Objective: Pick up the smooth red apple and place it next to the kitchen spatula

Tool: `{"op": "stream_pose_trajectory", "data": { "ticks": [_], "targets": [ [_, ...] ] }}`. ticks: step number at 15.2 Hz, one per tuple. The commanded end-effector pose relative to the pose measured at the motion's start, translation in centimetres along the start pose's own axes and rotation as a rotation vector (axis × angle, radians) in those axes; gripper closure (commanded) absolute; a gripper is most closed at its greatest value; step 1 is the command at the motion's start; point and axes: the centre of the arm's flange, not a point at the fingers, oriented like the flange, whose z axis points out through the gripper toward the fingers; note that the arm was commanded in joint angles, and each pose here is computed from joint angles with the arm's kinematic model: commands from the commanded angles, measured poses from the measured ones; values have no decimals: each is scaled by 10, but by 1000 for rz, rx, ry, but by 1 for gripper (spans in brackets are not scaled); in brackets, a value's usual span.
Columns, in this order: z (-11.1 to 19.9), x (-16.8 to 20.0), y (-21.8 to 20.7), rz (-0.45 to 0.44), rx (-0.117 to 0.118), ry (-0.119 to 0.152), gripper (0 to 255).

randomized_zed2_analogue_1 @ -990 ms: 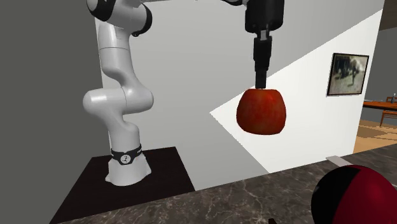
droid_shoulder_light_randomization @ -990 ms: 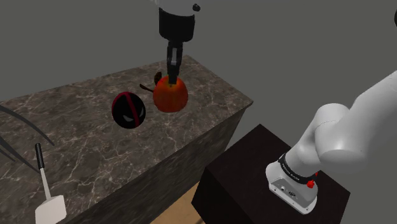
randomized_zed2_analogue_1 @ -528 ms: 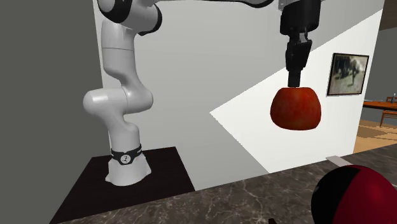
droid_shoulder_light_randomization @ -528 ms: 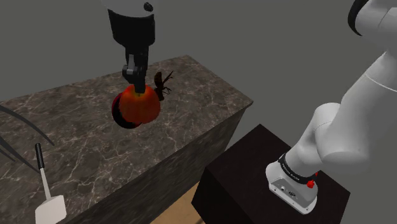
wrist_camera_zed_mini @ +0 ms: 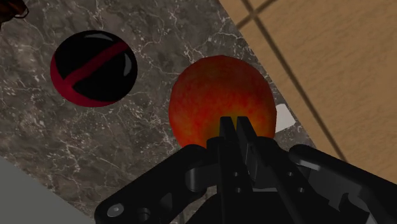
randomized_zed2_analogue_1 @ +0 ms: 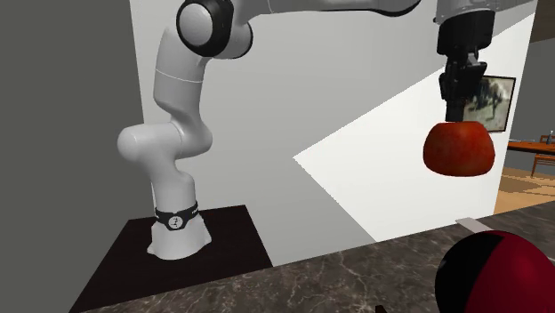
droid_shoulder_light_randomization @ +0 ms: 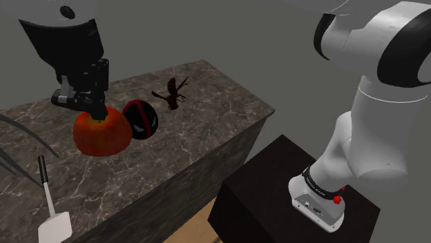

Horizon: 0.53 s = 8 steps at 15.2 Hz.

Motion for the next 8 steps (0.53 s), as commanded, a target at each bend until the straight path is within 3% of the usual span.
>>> {"op": "stream_pose_trajectory", "data": {
  "ticks": [1,8],
  "targets": [
    [-1,22,-15,3,0,0,255],
    [36,21,-15,2,0,0,255]
  ]
}}
